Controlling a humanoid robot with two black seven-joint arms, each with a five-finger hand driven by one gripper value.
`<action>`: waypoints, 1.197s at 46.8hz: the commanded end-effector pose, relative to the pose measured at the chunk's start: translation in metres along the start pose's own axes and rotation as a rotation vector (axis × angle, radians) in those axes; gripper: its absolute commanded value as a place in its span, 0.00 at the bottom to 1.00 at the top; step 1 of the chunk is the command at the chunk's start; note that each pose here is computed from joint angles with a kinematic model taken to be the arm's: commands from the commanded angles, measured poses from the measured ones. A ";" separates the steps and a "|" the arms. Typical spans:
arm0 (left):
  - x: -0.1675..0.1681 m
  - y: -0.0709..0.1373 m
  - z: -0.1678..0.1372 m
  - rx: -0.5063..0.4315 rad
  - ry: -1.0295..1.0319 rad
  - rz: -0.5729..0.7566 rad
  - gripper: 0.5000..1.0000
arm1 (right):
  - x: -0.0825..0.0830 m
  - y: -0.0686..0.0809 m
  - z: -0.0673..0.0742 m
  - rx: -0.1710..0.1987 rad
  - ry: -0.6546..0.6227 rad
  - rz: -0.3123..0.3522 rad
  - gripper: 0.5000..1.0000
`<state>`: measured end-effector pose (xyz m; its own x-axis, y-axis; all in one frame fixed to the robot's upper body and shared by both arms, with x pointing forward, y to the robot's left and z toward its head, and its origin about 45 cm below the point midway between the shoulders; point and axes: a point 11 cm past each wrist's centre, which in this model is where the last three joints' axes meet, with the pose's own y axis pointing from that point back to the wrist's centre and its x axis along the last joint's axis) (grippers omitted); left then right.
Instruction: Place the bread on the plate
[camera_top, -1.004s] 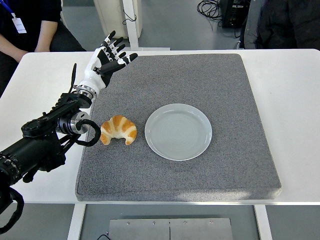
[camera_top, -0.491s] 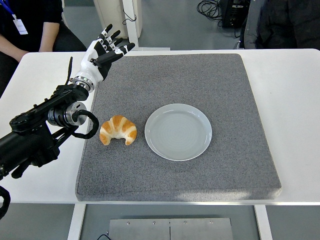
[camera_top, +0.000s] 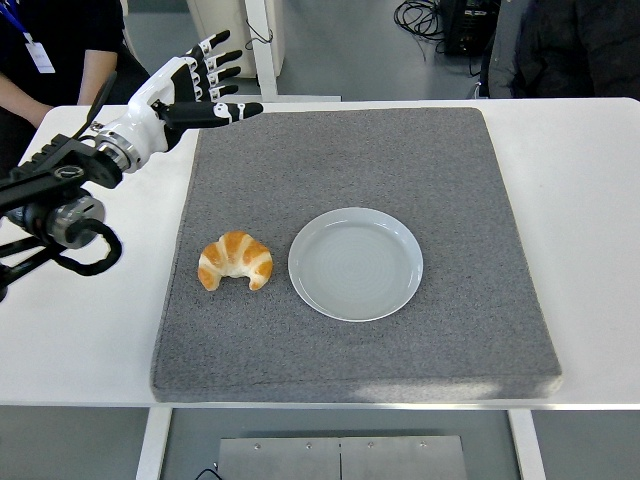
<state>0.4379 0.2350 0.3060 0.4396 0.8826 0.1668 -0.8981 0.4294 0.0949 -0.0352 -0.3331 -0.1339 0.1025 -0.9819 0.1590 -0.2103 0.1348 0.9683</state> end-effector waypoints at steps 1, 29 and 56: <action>0.000 0.007 0.001 0.064 -0.092 -0.042 0.92 | 0.000 0.000 0.000 0.001 -0.001 0.000 1.00; -0.030 0.041 -0.011 0.265 -0.553 -0.326 0.92 | 0.000 0.000 0.000 0.001 -0.001 0.000 1.00; -0.035 0.053 -0.034 0.246 -0.721 -0.426 0.92 | 0.001 0.000 -0.001 0.002 -0.002 0.002 1.00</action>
<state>0.3735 0.2355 0.2721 0.7160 0.2771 0.6408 -0.6611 0.5642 0.4946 -0.0340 -0.3335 -0.1338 0.1012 -0.9819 0.1603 -0.2125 0.1361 0.9676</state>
